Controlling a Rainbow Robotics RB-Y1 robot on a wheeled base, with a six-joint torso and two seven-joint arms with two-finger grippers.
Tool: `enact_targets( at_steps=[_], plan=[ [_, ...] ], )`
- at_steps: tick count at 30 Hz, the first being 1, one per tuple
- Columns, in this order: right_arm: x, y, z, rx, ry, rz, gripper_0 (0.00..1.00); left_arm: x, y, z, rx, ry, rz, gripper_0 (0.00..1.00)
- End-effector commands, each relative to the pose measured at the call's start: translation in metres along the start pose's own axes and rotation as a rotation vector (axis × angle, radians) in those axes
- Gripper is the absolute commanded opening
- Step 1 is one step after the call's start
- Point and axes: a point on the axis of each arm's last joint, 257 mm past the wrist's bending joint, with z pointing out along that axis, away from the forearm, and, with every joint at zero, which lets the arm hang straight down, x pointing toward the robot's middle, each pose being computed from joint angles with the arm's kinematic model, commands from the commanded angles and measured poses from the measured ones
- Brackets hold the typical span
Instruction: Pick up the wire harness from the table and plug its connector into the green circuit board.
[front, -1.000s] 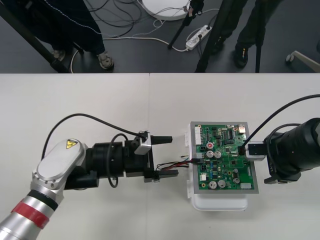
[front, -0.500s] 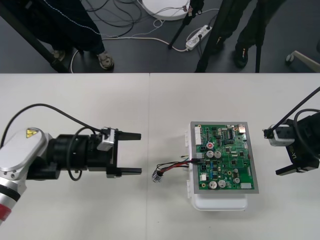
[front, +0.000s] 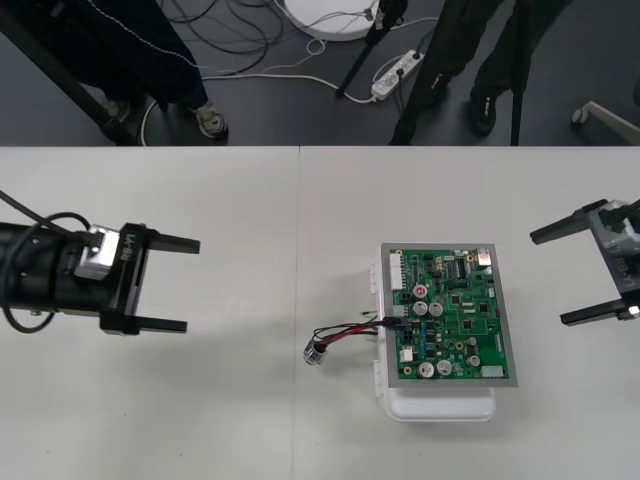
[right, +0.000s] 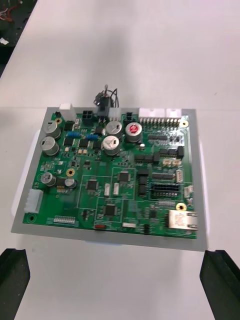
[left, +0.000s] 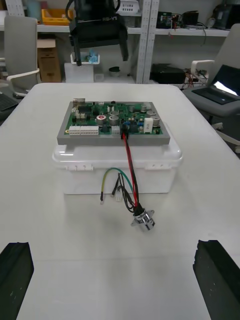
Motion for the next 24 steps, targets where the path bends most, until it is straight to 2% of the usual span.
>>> enact_targets(
  at_steps=[1, 8, 13, 24],
  plan=[
    [0.003, -0.011, -0.045, 0.078, 0.008, -0.071, 1.0, -0.03, -0.02, -0.035, 0.065, 0.05, -0.106, 0.94],
    [0.005, -0.001, -0.065, 0.124, -0.019, -0.063, 1.0, -0.062, -0.017, -0.057, 0.073, 0.098, -0.118, 0.94],
    [-0.012, 0.011, -0.08, 0.14, -0.089, -0.035, 1.0, -0.083, -0.016, -0.071, 0.08, 0.149, -0.123, 0.95],
    [-0.028, 0.037, -0.09, 0.144, -0.17, -0.025, 1.0, -0.102, -0.012, -0.072, 0.074, 0.204, -0.089, 0.94]
  ],
)
